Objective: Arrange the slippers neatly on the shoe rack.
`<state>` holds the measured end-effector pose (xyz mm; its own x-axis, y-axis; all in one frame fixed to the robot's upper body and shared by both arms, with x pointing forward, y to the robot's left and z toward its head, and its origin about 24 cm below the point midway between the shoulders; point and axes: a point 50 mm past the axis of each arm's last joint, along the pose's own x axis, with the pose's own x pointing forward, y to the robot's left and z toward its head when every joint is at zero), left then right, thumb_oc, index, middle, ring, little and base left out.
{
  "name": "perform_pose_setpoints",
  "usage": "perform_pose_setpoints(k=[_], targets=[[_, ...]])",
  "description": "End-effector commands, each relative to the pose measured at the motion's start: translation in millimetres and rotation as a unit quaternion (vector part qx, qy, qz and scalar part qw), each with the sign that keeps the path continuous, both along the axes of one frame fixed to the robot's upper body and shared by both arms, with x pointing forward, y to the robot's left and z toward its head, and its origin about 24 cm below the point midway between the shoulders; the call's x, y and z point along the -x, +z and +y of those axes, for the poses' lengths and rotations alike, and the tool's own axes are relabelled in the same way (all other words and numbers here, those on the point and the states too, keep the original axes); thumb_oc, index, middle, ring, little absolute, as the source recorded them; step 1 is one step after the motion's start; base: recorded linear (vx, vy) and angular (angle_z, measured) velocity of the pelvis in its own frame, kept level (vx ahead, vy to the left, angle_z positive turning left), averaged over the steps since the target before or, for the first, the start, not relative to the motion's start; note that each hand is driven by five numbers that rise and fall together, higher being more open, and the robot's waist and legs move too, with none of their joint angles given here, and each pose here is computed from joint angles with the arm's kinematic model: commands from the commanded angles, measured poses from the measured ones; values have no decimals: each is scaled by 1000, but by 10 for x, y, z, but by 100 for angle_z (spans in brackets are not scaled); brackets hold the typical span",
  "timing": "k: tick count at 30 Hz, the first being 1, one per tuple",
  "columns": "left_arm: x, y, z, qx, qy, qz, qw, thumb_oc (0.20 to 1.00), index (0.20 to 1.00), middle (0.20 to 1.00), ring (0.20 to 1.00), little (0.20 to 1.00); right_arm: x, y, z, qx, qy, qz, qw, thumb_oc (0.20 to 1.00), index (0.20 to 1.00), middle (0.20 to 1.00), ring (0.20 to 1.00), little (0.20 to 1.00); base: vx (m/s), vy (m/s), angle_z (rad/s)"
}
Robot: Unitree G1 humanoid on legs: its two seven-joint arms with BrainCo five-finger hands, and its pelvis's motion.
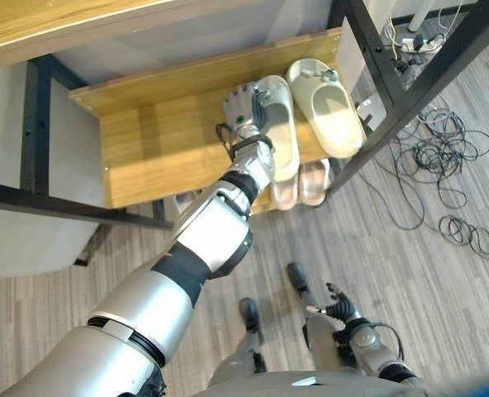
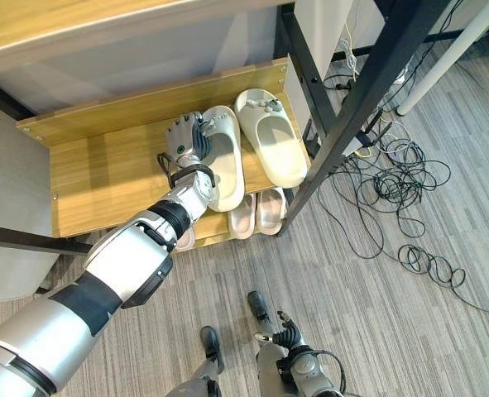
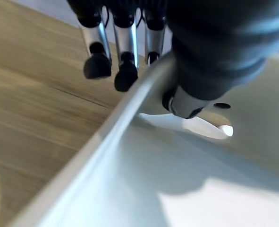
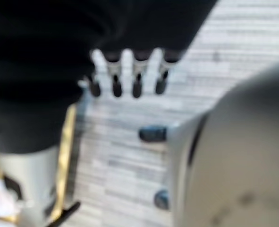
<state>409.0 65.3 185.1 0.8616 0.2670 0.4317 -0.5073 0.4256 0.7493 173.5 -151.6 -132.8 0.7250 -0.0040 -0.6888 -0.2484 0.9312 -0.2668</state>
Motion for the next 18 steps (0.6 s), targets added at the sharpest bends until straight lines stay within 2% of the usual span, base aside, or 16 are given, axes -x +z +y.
perform_pose_setpoints(k=[1,10,14,18], targets=[[10,90,29,9,38,15,999,1000,1000,1000,1000,1000,77,-41,65,-12,-10,8,1000,1000,1000,1000,1000,1000,0,0,0],[58,-134,323,39,126,32,991,1000,1000,1000,1000,1000,170,-107,79,-12,-14,34,999,1000,1000,1000,1000,1000,29,-4,-3],[49,94,279,66,123,-60,988,1000,1000,1000,1000,1000,298,-157,30,-8,-13,53,998,1000,1000,1000,1000,1000,38,4,3],[58,166,171,100,98,-102,985,1000,1000,1000,1000,1000,329,-173,0,-5,-14,60,998,1000,1000,1000,1000,1000,13,14,5]])
